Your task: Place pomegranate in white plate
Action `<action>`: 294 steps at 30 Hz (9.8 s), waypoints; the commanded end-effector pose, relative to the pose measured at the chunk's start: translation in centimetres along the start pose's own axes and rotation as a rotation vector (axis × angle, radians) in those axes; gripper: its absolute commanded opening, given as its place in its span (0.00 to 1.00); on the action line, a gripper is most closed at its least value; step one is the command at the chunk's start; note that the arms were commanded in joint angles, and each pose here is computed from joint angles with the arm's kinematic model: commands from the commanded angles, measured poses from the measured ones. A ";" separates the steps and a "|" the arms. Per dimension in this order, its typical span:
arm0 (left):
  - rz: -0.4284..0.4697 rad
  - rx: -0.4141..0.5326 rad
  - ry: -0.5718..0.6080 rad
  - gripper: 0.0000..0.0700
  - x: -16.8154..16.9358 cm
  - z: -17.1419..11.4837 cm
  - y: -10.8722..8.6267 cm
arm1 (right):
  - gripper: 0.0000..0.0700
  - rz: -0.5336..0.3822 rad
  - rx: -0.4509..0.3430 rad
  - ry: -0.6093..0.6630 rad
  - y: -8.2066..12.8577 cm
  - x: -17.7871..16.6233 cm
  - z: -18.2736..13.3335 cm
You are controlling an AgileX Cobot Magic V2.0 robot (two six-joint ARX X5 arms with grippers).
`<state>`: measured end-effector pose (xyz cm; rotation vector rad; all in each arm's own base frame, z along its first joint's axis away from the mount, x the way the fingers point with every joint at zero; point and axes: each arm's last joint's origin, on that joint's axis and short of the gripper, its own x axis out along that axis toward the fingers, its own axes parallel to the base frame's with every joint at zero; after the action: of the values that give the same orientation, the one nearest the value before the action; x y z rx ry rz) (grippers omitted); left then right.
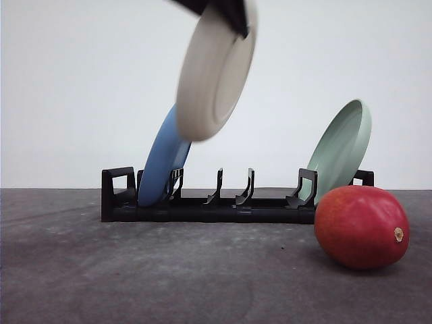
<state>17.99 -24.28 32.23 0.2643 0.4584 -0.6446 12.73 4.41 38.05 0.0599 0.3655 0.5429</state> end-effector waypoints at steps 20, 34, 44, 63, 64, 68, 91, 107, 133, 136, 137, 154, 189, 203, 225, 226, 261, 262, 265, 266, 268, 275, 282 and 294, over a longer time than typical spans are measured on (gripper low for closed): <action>-0.042 0.462 0.112 0.00 -5.4 -11.6 -5.2 | 0.43 0.009 0.001 -0.025 0.2 -0.2 0.5; 0.119 0.920 0.310 0.00 -1.0 -16.1 -9.0 | 0.43 0.010 0.001 -0.026 0.2 -0.2 0.5; 0.162 1.027 0.398 0.00 1.7 -18.0 -9.3 | 0.43 0.010 0.001 -0.027 0.2 -0.2 0.5; 0.086 0.979 0.411 0.00 3.0 -17.5 -8.2 | 0.43 0.010 0.001 -0.028 0.2 -0.2 0.5; 0.083 0.974 0.411 0.00 3.0 -17.5 -8.1 | 0.43 0.010 0.001 -0.028 0.2 -0.2 0.5; 0.076 0.967 0.408 0.00 3.1 -17.5 -8.1 | 0.43 0.010 0.001 -0.029 0.2 -0.2 0.5; 0.066 0.974 0.417 0.38 3.0 -17.5 -8.2 | 0.43 0.011 0.001 -0.028 0.2 -0.2 0.5; -0.105 0.717 0.462 0.52 -0.8 -11.6 -7.5 | 0.43 0.011 0.001 -0.028 0.2 -0.2 0.5; 0.162 -0.046 -0.285 0.51 -21.3 -7.3 8.7 | 0.48 0.112 -0.016 0.184 2.0 1.2 -1.2; 0.165 -0.050 -0.313 0.51 -21.9 -7.4 8.6 | 0.53 0.030 -0.030 0.286 2.1 2.4 -2.0; 0.164 -0.053 -0.314 0.51 -21.9 -7.5 8.6 | 0.57 0.001 -0.036 0.318 2.1 2.8 -2.2; 0.156 -0.079 -0.283 0.51 -21.0 -7.2 8.7 | 0.82 -0.105 0.025 0.770 1.6 11.2 -6.1; 0.154 -0.089 -0.285 0.51 -21.0 -7.1 8.7 | 0.88 -0.193 0.052 1.055 1.2 20.0 -12.2; 0.155 -0.090 -0.293 0.51 -21.0 -7.1 8.7 | 0.65 -0.177 0.061 1.060 1.3 20.4 -12.5; 0.155 -0.091 -0.299 0.51 -21.1 -7.0 8.7 | 0.57 -0.112 -0.017 1.034 3.5 20.3 -9.7; 0.155 -0.093 -0.299 0.51 -21.1 -7.0 8.7 | 0.57 -0.103 -0.026 1.029 3.9 20.3 -9.4; 0.154 -0.098 -0.299 0.51 -21.1 -7.0 8.7 | 0.58 0.112 -0.074 0.873 11.9 25.9 -7.8; 0.154 -0.098 -0.299 0.51 -21.1 -7.0 8.7 | 0.58 0.112 -0.074 0.873 11.9 26.1 -8.0; 0.154 -0.098 -0.299 0.51 -21.1 -7.0 8.7 | 0.58 0.109 -0.074 0.883 11.9 26.6 -8.5; 0.154 -0.098 -0.299 0.51 -21.1 -7.0 8.7 | 0.58 0.107 -0.075 0.889 11.9 26.8 -8.7; 0.154 -0.098 -0.299 0.51 -21.1 -7.0 8.7 | 0.58 0.103 -0.076 0.900 11.9 27.1 -9.1; 0.154 -0.098 -0.298 0.51 -21.0 -7.0 8.7 | 0.61 0.107 -0.081 0.900 12.2 27.8 -9.7; 0.154 -0.098 -0.296 0.51 -21.0 -7.0 8.7 | 0.61 0.104 -0.078 0.924 12.3 27.9 -10.2; 0.154 -0.098 -0.292 0.51 -21.0 -7.1 8.7 | 0.74 0.088 -0.086 0.937 12.3 28.4 -10.9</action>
<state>6.35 -4.07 36.75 0.1171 0.1991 -0.4901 25.24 28.35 20.62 -0.2788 1.2635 0.6463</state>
